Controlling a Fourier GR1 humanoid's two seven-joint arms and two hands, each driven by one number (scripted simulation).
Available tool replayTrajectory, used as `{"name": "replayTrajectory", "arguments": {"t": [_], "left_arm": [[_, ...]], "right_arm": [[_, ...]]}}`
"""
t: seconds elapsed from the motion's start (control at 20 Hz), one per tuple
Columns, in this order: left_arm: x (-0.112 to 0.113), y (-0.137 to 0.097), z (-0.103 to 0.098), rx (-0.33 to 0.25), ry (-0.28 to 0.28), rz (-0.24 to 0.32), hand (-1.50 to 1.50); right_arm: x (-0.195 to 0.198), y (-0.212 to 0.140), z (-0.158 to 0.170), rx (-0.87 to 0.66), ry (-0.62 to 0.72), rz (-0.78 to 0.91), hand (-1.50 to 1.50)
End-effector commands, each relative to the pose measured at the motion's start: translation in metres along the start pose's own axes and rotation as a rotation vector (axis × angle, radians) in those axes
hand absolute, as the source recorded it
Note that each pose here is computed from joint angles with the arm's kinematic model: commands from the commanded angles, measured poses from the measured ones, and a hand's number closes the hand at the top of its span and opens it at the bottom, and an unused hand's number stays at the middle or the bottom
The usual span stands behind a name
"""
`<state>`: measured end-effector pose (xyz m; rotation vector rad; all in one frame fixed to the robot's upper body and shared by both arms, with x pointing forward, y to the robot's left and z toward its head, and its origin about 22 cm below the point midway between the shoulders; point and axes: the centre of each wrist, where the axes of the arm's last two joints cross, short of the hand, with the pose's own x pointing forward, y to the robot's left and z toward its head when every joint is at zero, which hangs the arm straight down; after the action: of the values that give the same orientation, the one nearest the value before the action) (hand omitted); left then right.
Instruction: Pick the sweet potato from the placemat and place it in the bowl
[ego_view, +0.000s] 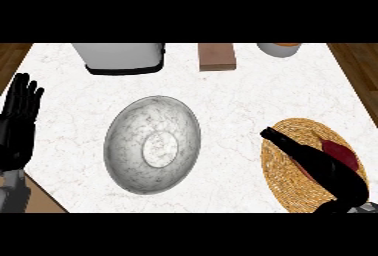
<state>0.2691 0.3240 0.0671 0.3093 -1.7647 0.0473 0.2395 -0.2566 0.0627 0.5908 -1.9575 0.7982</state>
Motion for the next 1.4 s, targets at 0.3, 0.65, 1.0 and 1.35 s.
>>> {"name": "replayTrajectory", "arguments": {"t": [0.3, 0.65, 1.0, 1.35], "left_arm": [[0.022, 0.013, -0.029, -0.021, -0.01, 0.035, 0.0], [0.016, 0.01, -0.026, -0.021, 0.009, 0.045, 0.0], [0.019, -0.003, -0.032, -0.049, -0.014, 0.04, 0.0], [0.001, -0.013, -0.032, -0.066, -0.024, 0.035, 0.0]], "right_arm": [[0.094, -0.073, 0.067, 0.12, 0.027, 0.419, -1.5], [0.154, -0.113, 0.069, 0.316, 0.322, 0.662, -1.5], [0.169, -0.129, 0.061, 0.552, 0.494, 0.775, -1.5], [0.144, -0.125, 0.058, 0.619, 0.561, 0.822, -1.5]]}}
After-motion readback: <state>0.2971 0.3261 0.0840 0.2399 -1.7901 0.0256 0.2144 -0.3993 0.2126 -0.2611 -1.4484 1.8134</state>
